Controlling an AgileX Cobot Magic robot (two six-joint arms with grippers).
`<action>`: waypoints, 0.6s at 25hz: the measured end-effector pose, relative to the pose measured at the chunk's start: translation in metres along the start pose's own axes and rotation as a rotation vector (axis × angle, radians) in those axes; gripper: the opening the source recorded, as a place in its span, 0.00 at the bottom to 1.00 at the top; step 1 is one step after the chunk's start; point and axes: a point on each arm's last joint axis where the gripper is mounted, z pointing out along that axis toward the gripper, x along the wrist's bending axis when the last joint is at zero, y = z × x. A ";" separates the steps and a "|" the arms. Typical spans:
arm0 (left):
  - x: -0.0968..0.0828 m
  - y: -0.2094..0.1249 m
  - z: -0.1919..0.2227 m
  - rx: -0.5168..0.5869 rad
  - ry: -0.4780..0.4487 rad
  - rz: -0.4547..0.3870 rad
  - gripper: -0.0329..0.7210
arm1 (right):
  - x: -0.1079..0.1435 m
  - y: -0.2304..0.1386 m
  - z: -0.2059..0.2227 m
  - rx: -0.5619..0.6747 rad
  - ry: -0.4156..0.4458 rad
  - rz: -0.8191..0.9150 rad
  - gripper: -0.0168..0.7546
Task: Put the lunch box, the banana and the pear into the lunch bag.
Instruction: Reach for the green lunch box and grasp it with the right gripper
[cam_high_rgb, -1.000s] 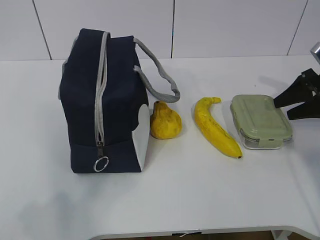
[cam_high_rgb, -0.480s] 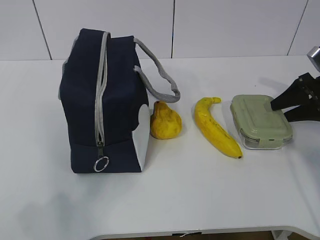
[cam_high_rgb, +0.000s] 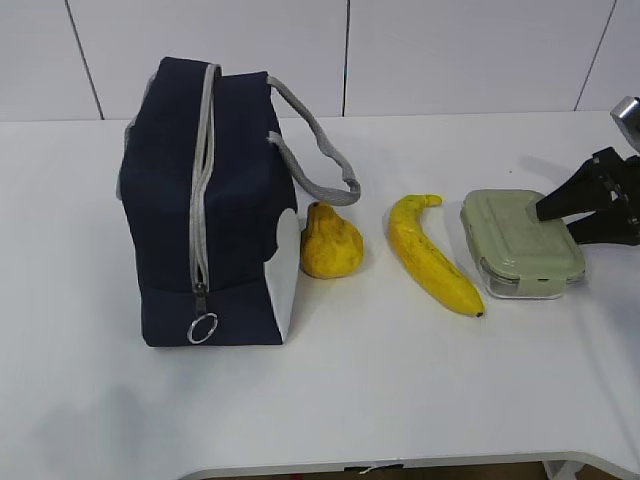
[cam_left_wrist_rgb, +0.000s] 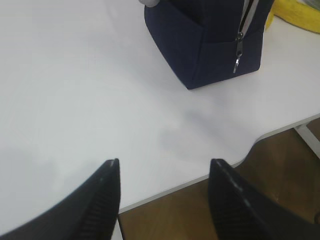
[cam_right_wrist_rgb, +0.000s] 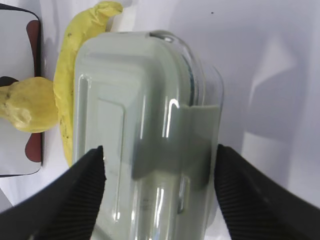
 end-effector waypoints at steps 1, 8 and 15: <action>0.000 0.000 0.000 0.000 0.000 0.000 0.58 | -0.001 0.000 0.001 0.001 0.002 0.004 0.74; 0.000 0.000 0.000 0.000 0.000 0.000 0.58 | -0.001 0.000 0.004 -0.001 0.010 0.008 0.74; 0.000 0.000 0.000 0.000 0.000 0.000 0.58 | -0.005 -0.001 0.008 0.010 0.011 0.012 0.74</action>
